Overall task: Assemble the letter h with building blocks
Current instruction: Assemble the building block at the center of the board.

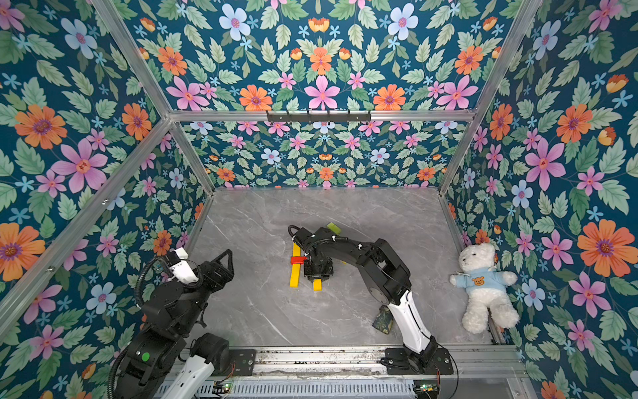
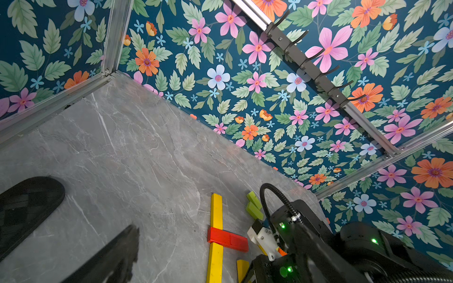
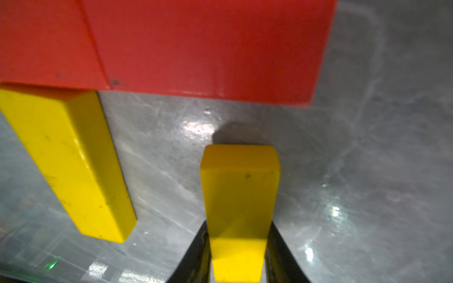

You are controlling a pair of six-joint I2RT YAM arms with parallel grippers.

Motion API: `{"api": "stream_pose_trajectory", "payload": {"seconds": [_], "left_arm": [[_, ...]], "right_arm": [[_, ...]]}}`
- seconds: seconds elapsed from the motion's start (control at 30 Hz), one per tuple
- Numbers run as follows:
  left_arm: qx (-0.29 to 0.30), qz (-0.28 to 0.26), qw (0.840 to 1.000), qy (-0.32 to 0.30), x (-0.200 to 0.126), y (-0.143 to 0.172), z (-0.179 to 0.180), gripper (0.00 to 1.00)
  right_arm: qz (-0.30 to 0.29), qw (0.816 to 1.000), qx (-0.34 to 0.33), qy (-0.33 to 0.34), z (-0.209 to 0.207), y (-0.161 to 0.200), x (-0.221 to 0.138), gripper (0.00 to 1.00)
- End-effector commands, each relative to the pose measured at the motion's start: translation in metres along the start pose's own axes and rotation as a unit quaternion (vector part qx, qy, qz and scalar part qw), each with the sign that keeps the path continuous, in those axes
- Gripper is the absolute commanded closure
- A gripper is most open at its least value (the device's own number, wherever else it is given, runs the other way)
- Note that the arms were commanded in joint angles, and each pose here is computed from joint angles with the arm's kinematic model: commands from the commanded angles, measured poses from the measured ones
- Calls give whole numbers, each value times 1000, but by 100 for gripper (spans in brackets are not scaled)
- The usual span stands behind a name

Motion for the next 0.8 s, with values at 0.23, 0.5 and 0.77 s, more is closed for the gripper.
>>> {"api": "stream_pose_trajectory", "payload": {"seconds": [0.23, 0.5, 0.77], "left_arm": [[3, -8, 1000, -3, 0, -3, 0, 0], [3, -7, 1000, -5, 1, -3, 0, 1], [3, -8, 1000, -5, 1, -3, 0, 0]], "right_arm": [[0, 1000, -2, 22, -10, -7, 5, 63], [1, 1000, -1, 24, -13, -11, 6, 62], [2, 1000, -4, 27, -14, -13, 8, 61]]}}
Point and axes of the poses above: each gripper's point midway between its finger pads, its own x axis out along the fingers, its own z axis along the line the jaws close on, y = z × x, the point moved 2 cm from there along -x, back along the fingers, and after that the axes turned 8 degrees about -x, right-handed, at the moved point
